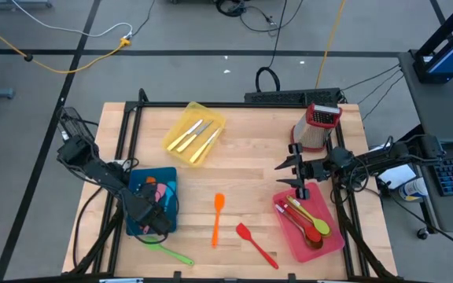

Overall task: Pick & Place Kitchen Items
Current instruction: Put the orange spatula into the blue bin

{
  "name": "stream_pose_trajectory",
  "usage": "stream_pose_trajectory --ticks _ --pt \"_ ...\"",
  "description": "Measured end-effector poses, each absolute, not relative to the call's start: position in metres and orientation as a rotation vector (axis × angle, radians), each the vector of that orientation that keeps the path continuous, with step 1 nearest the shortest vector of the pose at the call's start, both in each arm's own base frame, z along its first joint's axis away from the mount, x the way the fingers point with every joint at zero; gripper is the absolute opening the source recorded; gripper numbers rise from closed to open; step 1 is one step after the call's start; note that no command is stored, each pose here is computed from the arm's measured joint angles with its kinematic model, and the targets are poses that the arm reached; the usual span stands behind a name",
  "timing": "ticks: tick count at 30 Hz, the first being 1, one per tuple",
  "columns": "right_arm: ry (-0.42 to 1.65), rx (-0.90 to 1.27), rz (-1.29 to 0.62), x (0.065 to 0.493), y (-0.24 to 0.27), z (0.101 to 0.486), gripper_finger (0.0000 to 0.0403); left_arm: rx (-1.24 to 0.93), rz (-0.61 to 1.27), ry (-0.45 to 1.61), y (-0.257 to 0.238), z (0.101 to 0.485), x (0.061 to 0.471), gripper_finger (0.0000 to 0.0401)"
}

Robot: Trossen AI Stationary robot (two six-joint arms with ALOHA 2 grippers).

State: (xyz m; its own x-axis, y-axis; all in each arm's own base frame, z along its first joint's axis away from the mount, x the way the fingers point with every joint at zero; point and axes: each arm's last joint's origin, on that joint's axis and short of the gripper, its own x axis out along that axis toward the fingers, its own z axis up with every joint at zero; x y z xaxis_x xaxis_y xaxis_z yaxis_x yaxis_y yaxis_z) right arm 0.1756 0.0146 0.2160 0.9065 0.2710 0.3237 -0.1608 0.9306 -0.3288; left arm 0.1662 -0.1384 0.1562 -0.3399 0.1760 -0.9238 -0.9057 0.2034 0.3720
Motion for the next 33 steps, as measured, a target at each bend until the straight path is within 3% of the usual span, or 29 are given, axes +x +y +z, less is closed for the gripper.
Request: stream_pose_trajectory --ticks 10,17,27,33 --pt "-0.374 -0.301 0.227 0.176 0.015 0.216 0.0155 -0.727 1.265 1.399 -0.141 0.159 0.174 0.0063" --pt "-0.374 -0.301 0.227 0.176 0.015 0.216 0.0155 -0.65 1.204 1.339 -0.144 0.187 0.189 0.0063" --pt "-0.366 -0.246 0.237 0.176 0.015 0.216 0.0153 -0.609 1.131 0.982 -0.144 0.249 0.22 0.0063" --pt "-0.352 -0.246 0.239 0.176 0.015 0.215 0.0154 -0.634 1.022 0.77 -0.143 0.267 0.242 0.0063"
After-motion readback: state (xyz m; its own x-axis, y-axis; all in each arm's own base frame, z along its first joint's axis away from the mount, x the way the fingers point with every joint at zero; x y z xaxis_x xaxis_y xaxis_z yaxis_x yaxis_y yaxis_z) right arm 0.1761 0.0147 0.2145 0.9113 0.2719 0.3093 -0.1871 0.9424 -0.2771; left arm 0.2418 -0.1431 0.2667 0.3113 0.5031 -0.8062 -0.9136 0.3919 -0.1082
